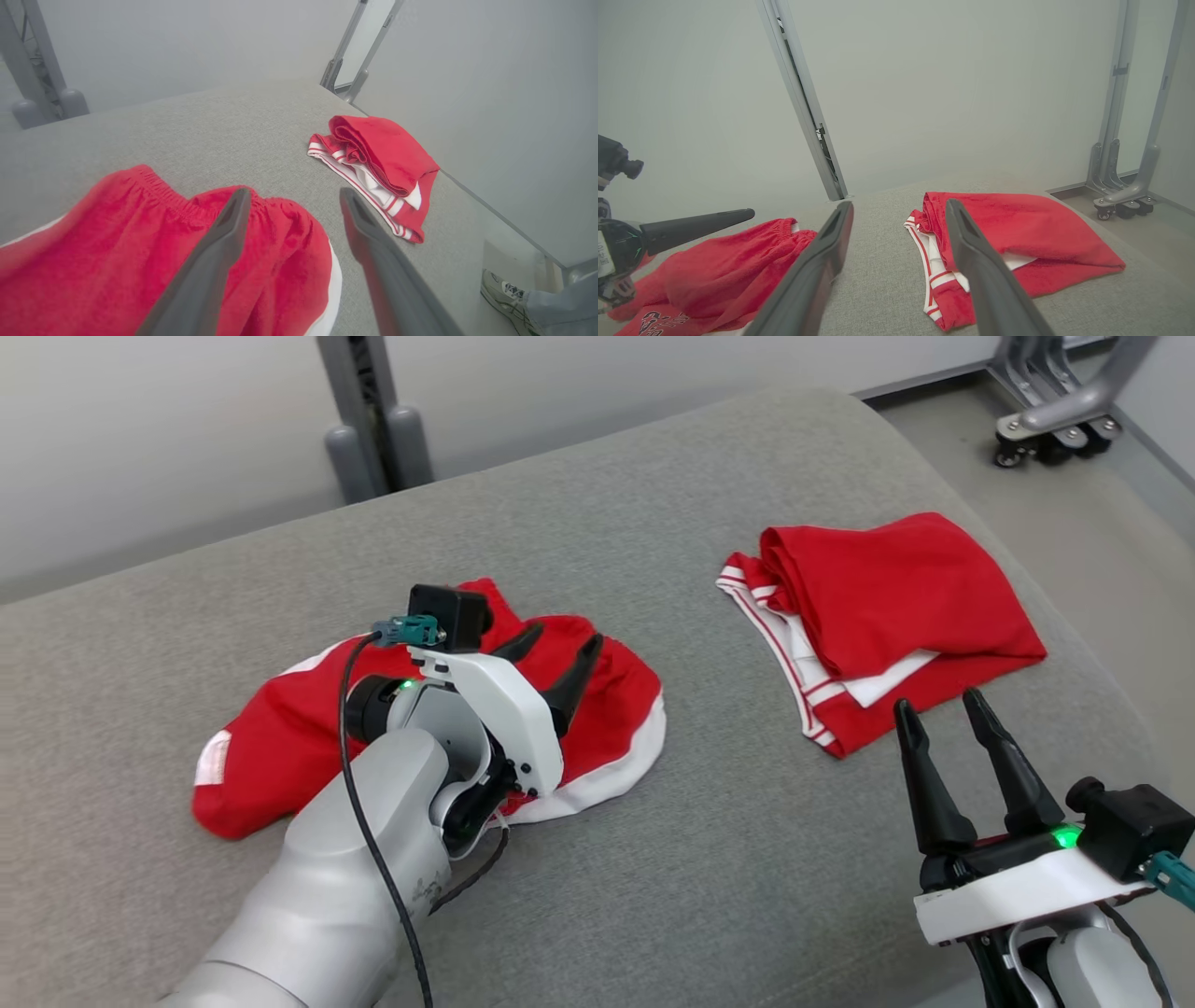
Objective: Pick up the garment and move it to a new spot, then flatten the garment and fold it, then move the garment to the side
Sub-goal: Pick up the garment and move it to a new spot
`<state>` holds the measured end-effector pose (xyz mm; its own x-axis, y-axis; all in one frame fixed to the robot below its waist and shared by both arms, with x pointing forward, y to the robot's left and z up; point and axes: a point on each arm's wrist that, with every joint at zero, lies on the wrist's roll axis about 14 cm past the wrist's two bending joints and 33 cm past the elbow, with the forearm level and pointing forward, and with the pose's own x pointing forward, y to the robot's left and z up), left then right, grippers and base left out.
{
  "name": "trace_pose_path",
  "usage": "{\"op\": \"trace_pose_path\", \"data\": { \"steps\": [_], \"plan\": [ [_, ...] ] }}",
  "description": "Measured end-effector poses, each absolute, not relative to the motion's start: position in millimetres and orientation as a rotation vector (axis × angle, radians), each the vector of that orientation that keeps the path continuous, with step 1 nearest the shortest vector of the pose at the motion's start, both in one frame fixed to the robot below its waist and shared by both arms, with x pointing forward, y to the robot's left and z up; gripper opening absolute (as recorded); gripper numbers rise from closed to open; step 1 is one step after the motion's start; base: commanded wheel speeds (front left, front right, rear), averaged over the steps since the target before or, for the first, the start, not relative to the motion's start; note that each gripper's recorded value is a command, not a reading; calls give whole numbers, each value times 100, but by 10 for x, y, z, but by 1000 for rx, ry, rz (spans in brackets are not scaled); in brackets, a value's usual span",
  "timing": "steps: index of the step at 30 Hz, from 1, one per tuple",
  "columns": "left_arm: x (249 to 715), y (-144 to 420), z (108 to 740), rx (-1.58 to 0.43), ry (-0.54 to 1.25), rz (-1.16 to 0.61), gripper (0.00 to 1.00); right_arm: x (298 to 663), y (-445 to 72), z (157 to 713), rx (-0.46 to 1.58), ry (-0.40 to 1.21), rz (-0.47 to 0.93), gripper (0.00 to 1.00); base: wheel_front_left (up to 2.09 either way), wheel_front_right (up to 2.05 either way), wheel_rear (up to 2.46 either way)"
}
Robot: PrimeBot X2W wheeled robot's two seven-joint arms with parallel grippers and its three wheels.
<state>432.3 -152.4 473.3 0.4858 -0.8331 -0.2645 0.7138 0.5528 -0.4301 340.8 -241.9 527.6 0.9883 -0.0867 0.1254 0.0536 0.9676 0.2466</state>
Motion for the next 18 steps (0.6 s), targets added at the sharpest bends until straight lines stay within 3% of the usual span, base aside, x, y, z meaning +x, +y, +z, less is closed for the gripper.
{"op": "trace_pose_path", "data": {
  "steps": [11, 12, 18],
  "plan": [
    [4540, -954, 5022, -296, 284, -811, 100, 3621, -2107, 5284, 262, -136, 42, 100, 0, 0, 0],
    [4656, -545, 5145, -288, 193, -718, 100, 3658, -1984, 5273, 270, -132, 80, 100, 0, 0, 0],
    [4615, 123, 5237, -270, 101, -568, 100, 3676, -1844, 5321, 278, -145, 124, 100, 0, 0, 0]
  ]
}}
